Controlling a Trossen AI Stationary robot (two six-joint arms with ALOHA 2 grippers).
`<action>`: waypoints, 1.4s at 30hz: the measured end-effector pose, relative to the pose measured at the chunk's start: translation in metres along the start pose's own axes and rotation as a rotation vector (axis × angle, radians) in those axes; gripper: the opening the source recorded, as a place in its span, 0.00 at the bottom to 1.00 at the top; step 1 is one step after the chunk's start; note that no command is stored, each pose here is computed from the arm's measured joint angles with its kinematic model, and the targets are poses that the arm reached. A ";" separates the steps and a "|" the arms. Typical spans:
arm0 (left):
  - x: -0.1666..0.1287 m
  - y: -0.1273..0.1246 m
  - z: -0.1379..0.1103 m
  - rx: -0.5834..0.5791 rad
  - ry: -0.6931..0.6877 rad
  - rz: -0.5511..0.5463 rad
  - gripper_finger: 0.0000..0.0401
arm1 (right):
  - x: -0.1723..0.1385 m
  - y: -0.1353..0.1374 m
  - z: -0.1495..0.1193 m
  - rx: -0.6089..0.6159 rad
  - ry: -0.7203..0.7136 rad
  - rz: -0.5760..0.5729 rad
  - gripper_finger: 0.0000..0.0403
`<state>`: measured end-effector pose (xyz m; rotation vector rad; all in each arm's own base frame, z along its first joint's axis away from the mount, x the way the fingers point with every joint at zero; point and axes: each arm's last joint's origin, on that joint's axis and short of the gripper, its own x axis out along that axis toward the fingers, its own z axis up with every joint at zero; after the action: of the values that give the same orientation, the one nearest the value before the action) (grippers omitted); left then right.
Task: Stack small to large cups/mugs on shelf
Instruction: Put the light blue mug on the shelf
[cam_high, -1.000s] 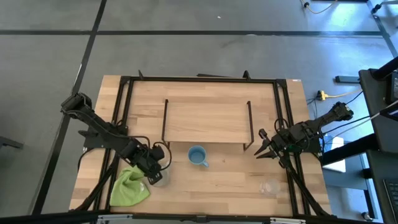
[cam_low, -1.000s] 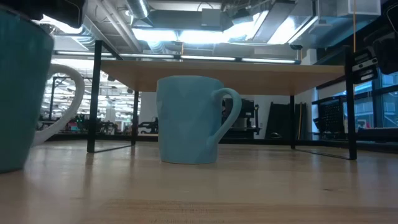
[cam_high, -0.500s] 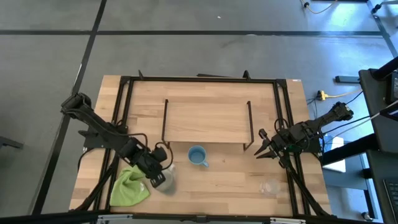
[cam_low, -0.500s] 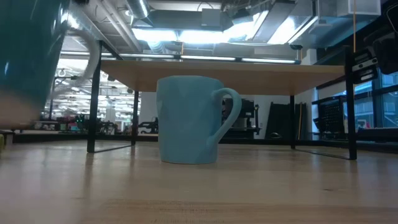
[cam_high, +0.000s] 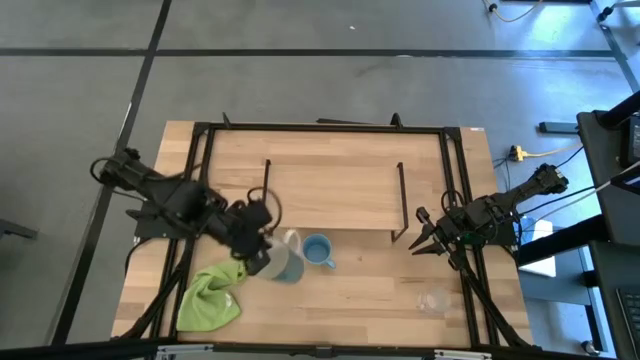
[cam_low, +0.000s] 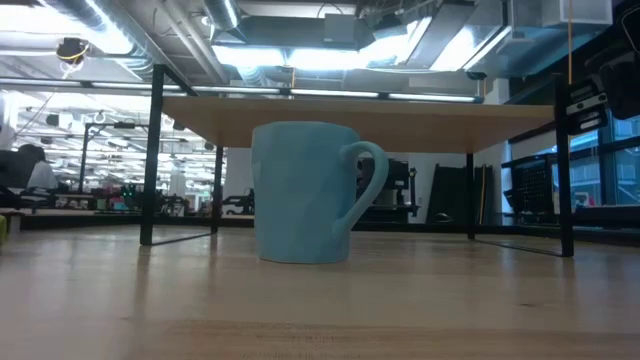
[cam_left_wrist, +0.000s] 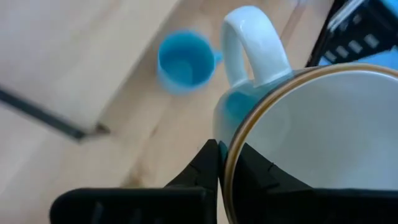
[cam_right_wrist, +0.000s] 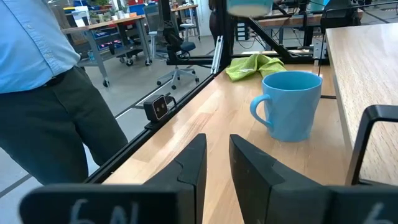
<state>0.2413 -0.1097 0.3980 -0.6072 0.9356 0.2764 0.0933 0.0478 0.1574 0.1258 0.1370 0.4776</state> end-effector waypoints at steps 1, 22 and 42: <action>-0.002 0.000 0.010 0.001 -0.016 -0.004 0.05 | 0.000 0.000 0.000 -0.001 0.000 0.000 0.18; 0.036 0.010 0.155 0.064 -0.062 -0.054 0.05 | 0.000 0.000 0.000 -0.028 0.000 0.000 0.18; 0.108 0.045 0.212 -0.142 -0.108 -0.005 0.05 | 0.000 0.000 0.001 -0.306 -0.013 -0.011 0.18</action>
<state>0.4242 0.0493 0.3872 -0.7178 0.8146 0.3699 0.0936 0.0475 0.1586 -0.1717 0.0502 0.4817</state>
